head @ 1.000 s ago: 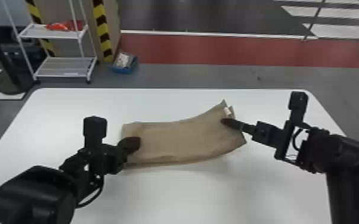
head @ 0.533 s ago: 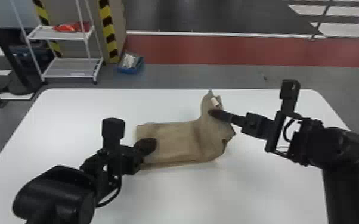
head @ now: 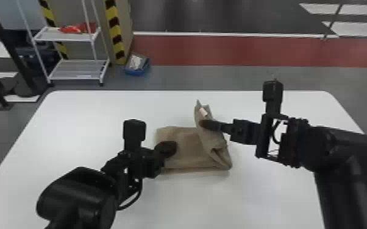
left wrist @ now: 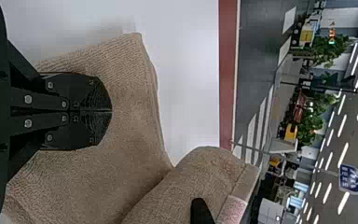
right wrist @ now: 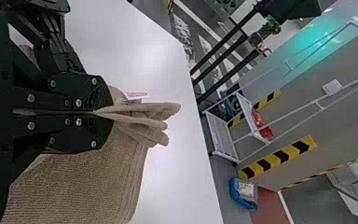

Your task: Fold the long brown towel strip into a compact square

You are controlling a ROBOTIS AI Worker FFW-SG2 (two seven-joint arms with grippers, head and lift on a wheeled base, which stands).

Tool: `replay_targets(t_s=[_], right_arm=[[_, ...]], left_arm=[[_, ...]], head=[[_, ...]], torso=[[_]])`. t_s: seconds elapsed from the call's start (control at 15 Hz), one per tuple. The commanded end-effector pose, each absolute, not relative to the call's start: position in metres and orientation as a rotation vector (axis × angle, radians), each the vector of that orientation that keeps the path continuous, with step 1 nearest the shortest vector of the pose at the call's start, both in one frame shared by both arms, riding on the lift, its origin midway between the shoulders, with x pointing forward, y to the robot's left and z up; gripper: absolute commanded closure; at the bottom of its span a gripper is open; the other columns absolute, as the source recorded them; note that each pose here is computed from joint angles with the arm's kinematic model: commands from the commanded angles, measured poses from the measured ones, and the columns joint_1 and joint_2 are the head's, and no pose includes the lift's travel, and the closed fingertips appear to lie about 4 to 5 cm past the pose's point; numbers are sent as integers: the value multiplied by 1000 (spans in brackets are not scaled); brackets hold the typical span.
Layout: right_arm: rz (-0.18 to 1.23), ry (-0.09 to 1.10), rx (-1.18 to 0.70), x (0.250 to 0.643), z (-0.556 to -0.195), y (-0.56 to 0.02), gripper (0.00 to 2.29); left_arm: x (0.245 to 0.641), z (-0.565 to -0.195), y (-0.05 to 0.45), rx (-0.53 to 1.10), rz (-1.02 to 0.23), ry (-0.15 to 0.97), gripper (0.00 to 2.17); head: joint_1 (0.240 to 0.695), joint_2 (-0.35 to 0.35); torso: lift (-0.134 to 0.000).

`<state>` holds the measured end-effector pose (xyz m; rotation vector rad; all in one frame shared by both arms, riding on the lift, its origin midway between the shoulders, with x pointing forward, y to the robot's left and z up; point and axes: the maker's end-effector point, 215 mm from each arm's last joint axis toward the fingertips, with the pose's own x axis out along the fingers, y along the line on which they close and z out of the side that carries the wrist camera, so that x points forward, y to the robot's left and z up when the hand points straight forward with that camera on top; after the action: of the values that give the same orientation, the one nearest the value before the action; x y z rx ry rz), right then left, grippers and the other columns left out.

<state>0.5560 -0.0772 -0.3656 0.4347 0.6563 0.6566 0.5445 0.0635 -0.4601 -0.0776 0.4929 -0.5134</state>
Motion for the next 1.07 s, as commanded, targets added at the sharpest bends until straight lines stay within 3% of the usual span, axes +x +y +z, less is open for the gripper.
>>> replay_targets(t_s=[0.0, 0.2, 0.6, 1.0], right_arm=[[669, 671, 425, 553, -373, -67, 1237], [680, 669, 416, 555, -378, -58, 1237], [705, 562, 401, 566, -346, -47, 1237], [725, 607, 409, 555, -374, -30, 1224]], left_arm=[[546, -459, 64, -79, -512, 491, 1804], [545, -460, 65, -78, -511, 493, 1804], [540, -465, 61, -80, -517, 503, 1804], [531, -477, 62, -80, -519, 542, 1804]], head=[[695, -15], [695, -5], [695, 10], [695, 19]], torso=[[-124], [-124], [-124], [-124]])
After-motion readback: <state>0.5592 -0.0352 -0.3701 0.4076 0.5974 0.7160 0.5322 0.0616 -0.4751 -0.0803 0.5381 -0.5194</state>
